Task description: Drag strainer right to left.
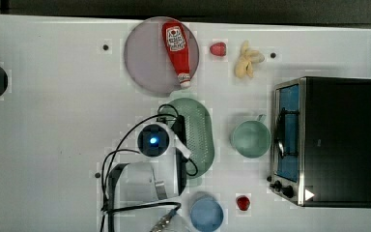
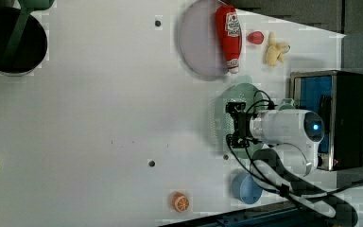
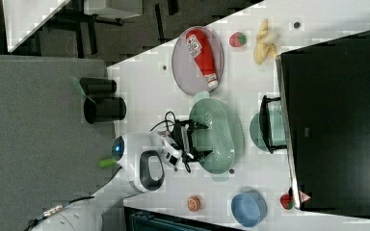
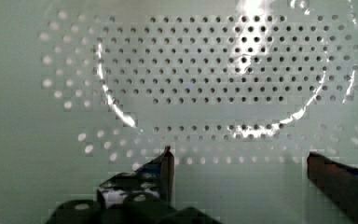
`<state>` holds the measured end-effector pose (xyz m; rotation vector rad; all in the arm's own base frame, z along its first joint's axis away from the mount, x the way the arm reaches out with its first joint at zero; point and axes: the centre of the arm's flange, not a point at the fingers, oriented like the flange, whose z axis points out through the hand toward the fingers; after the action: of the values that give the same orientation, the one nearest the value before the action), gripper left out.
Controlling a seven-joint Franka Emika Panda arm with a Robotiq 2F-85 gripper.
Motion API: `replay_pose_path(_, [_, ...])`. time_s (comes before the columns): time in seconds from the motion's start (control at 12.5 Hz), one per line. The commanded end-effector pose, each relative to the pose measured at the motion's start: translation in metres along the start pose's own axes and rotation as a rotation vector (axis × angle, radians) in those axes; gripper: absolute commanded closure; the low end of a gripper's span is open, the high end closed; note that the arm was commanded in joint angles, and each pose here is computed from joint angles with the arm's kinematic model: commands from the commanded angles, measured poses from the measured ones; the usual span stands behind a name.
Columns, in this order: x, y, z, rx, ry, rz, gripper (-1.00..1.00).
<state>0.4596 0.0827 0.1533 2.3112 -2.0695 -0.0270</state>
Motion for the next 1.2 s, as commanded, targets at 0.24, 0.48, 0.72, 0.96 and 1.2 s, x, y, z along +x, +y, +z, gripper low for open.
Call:
replay_pose_path(0.24, [-0.041, -0.008, -0.003, 0.009, 0.005, 0.042, -1.00])
replay_pose_path(0.48, [-0.073, -0.014, 0.001, 0.014, 0.006, 0.079, -1.00])
replay_pose_path(0.72, [-0.106, -0.021, 0.004, 0.016, 0.008, 0.065, -1.00])
replay_pose_path(0.96, [-0.133, -0.027, 0.001, 0.008, 0.012, 0.050, -1.00])
replay_pose_path(1.2, [-0.152, -0.028, -0.001, -0.007, 0.020, 0.029, -1.00])
